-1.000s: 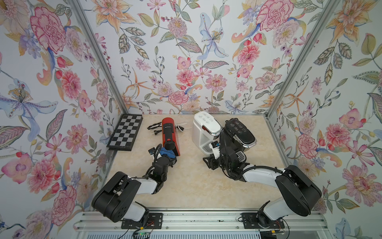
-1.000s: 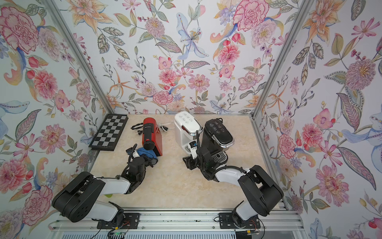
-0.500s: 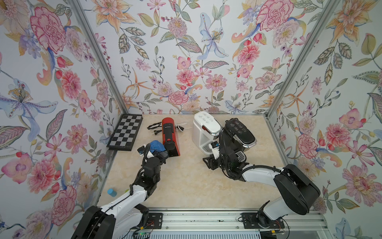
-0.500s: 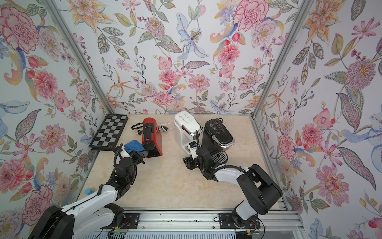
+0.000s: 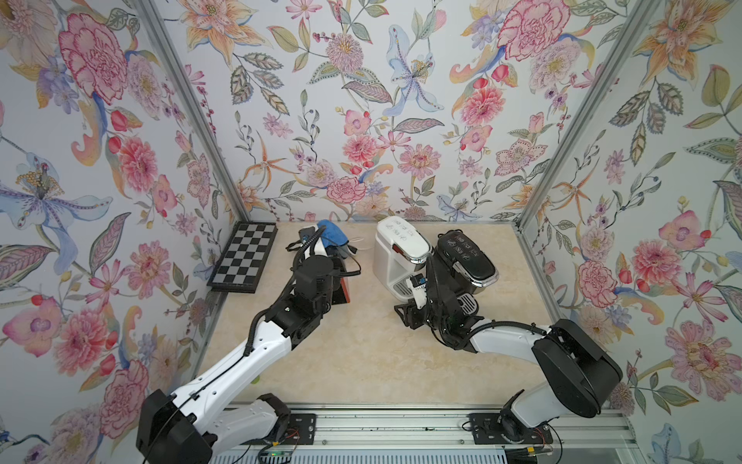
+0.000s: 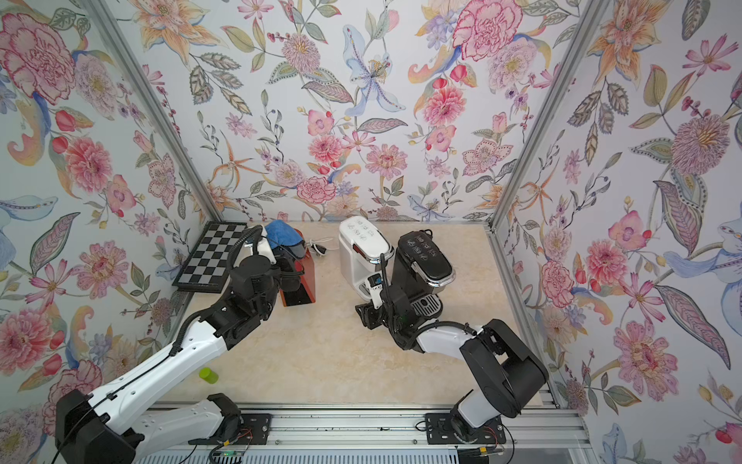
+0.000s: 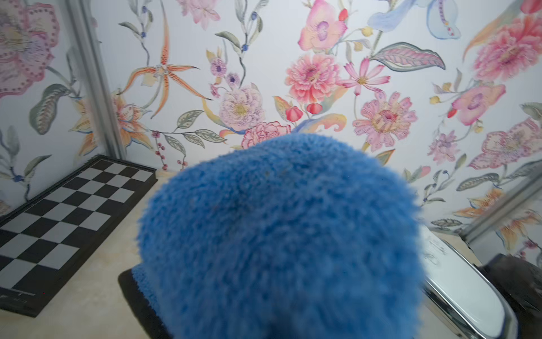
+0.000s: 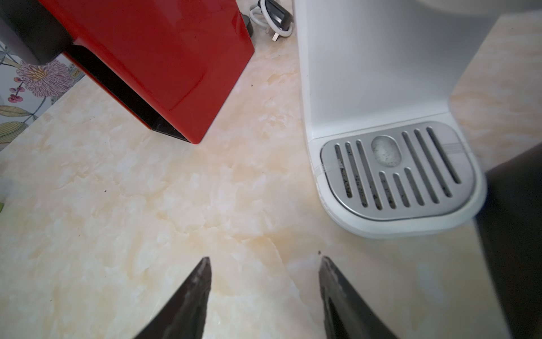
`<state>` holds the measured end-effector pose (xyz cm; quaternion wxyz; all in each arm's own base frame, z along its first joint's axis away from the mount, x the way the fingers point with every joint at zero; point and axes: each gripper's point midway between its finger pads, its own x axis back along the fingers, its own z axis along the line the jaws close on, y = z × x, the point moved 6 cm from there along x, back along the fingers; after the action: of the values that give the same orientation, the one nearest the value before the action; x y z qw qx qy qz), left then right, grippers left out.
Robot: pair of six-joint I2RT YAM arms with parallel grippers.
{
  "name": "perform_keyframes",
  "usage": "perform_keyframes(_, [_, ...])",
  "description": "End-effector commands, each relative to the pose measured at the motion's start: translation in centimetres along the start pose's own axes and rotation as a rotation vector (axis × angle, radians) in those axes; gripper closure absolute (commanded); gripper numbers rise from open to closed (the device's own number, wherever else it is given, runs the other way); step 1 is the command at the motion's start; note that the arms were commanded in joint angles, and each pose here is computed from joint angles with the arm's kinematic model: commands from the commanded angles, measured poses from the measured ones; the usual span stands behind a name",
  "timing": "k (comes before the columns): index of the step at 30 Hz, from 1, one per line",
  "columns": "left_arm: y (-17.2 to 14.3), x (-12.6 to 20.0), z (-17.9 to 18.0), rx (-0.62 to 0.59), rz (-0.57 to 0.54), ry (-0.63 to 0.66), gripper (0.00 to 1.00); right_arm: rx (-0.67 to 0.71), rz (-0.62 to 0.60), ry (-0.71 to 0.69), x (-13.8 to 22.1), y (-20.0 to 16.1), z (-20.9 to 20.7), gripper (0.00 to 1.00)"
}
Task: Wipe the surface of a coffee machine
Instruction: Wipe the dirt from the surface of the coffee machine.
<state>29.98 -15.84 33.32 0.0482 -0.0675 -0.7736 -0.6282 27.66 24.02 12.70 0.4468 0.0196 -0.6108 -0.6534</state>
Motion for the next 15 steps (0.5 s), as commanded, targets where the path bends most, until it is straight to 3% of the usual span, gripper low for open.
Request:
perform_keyframes(1, [-2.0, -1.2, -3.0, -0.092, 0.084, -0.069, 1.00, 0.004, -0.066, -0.031, 0.9, 1.0, -0.2, 0.40])
perform_keyframes(5, [-4.0, -3.7, -4.7, -0.070, 0.114, -0.088, 1.00, -0.005, -0.048, -0.012, 0.6, 0.9, 0.0, 0.40])
perform_keyframes(9, [-4.9, -5.9, -5.2, -0.125, 0.141, 0.002, 1.00, -0.010, -0.049, 0.002, 0.7, 1.0, 0.2, 0.40])
perform_keyframes(15, [-7.8, -10.6, -2.1, -0.149, 0.271, 0.145, 1.00, -0.009, -0.051, 0.001, 0.9, 1.2, 0.2, 0.40])
